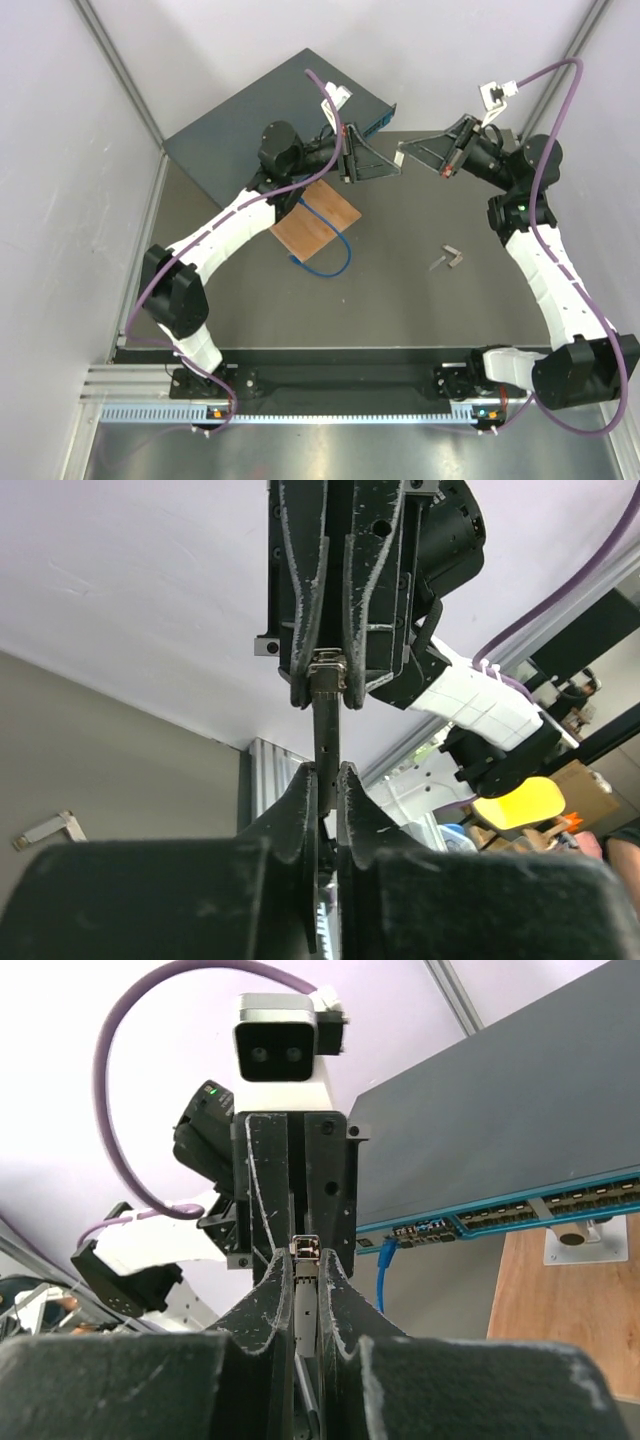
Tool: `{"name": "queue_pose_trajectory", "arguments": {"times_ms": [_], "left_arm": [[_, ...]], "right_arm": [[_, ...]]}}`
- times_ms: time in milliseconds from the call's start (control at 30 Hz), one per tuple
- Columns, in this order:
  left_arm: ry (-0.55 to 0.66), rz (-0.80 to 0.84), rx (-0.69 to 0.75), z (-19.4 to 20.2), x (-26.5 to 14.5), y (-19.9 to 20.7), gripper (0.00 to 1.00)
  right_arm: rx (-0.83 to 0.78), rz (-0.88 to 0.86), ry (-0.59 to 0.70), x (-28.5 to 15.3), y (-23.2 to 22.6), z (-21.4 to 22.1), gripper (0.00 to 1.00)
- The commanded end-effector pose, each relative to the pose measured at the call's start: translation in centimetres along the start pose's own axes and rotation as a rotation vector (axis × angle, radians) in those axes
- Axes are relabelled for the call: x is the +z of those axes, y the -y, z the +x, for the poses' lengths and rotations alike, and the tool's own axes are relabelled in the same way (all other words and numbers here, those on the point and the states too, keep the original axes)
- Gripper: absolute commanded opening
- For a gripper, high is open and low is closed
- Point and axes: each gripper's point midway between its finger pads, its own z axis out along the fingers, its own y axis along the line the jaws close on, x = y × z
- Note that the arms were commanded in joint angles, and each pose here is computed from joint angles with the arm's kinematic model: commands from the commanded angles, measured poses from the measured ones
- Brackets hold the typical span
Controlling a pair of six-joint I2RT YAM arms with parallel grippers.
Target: Insert the plug into the switch port
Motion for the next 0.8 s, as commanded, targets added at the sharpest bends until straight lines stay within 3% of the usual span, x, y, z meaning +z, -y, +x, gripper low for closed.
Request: {"name": "queue_pose_trajectory", "arguments": {"times_ms": [0,133,267,367,400,467,500,533,633,767], "left_arm": [[0.027,0.036,0.058,-0.8,0.2,1.3,0.0],[-0.009,0.036,0.0,0.3,-0.2,1.4,0.0],[-0.071,-0.04,-0.035,2.4,-1.5,1.1,0.0],[-0.141,-0.082,-0.058,4.3,-2.4,0.6,0.0],[-0.176,-0.107,-0.112,5.3,-2.9,0.4,0.0],[-0.237,-0.103,-0.153,6.8,-3.6,0.8,0.0],[-0.27,-0.112,-0.202,7.7,-4.0,0.8,0.0],[-0.289,-0.114,-0.216,8.3,-4.3,0.7,0.0],[-0.375,-0.121,-0.305,10.7,-5.2,1.0,0.0],[-0.514,-0.1,-0.378,14.7,-6.0,1.6,0.0]], "right_arm": [[-0.053,-0.062,0.011,0.0,-2.4,-0.3,0.0],[-0.125,-0.031,-0.075,-0.6,-1.8,0.2,0.58],[-0.3,0.05,-0.13,-3.1,-0.3,-0.3,0.84],[-0.521,0.061,-0.174,-4.6,-0.9,-0.8,0.93],[-0.471,0.107,-0.26,-5.8,-0.2,1.2,0.96],[-0.789,0.1,-0.317,-6.5,-0.8,0.2,0.98],[-0.78,0.104,-0.391,-7.6,-1.3,1.7,0.98],[-0.948,0.089,-0.439,-8.0,-0.7,1.6,0.95],[-1.103,0.025,-0.608,-9.5,-1.0,4.2,0.82],[-1.253,-0.107,-0.737,-9.8,-1.6,7.5,0.81]]}}
